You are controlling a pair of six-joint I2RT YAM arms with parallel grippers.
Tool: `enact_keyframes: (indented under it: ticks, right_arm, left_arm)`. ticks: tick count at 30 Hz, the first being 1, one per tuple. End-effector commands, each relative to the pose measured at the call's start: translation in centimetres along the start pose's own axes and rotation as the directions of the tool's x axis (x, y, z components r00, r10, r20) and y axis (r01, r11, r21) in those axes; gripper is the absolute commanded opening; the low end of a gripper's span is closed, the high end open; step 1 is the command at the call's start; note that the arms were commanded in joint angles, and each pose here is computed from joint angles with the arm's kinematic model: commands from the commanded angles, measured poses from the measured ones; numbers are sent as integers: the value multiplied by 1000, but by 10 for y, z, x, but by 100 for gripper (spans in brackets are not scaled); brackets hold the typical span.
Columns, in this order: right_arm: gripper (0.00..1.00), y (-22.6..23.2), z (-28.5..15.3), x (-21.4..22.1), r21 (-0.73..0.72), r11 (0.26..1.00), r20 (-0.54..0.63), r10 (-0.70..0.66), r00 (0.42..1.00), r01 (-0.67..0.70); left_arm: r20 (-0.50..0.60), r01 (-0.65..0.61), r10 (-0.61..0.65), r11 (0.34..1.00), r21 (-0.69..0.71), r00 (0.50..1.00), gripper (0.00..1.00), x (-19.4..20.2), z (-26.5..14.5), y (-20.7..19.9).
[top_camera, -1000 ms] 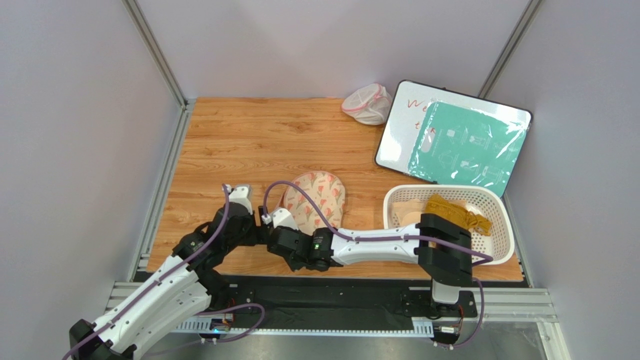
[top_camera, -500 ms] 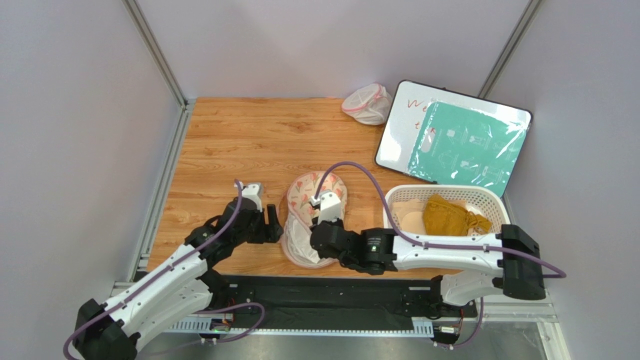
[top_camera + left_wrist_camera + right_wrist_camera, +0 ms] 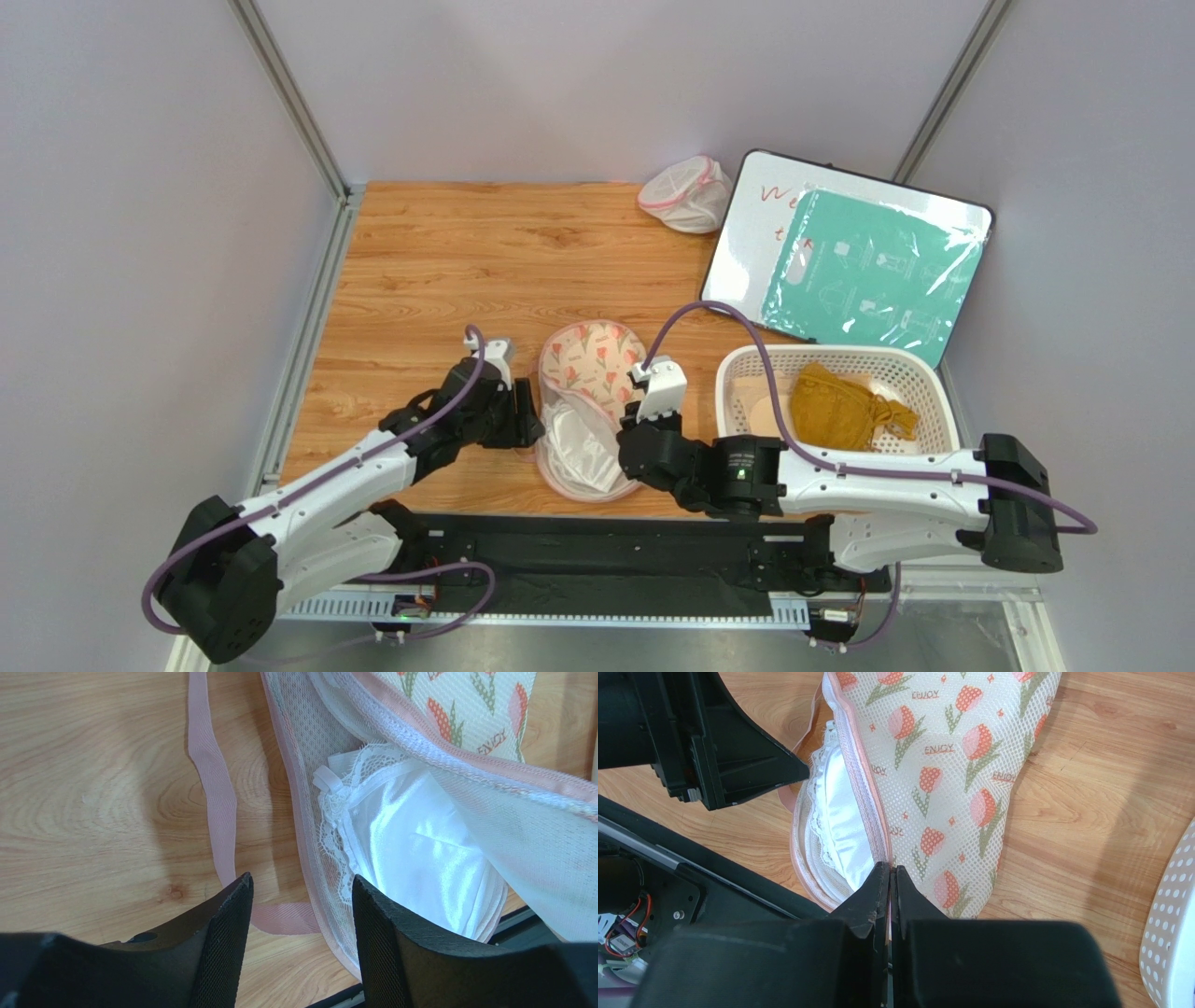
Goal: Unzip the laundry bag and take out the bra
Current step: Open the laundry bag at the center of the board.
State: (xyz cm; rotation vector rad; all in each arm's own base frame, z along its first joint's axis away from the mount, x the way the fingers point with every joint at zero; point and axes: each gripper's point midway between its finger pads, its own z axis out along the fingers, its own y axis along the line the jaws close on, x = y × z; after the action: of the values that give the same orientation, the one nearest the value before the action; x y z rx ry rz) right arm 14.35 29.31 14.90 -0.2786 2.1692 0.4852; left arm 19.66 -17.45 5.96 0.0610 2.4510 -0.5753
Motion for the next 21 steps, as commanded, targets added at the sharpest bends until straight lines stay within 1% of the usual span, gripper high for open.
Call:
enact_keyframes:
  ticks: [1, 4, 9, 17, 20, 21]
  right_arm:
    - [0, -1, -3, -15, 10, 998, 65, 62, 996, -63]
    - [0, -2, -3, -15, 13, 998, 67, 61, 996, -62]
    - [0, -3, -3, -14, 15, 998, 66, 61, 996, -62]
    - [0, -2, -3, -14, 5, 997, 71, 76, 995, -76]
    - [0, -3, -3, -14, 7, 997, 73, 80, 994, -81]
    - [0, -4, -3, -14, 12, 997, 72, 81, 994, -82]
  left_arm:
    - [13, 25, -25, 998, 55, 1000, 57, -3, 8, -11]
    - [-9, 30, -30, 999, 38, 1000, 48, 2, 12, -7]
    - [-7, 46, -45, 998, 43, 999, 45, 6, 14, -5]
    - [-49, 78, -73, 993, 89, 996, 44, 21, 23, -10]
    - [-34, 86, -82, 990, 116, 996, 31, 17, 25, -15]
    - [-36, 90, -87, 989, 119, 996, 21, 17, 26, -16]
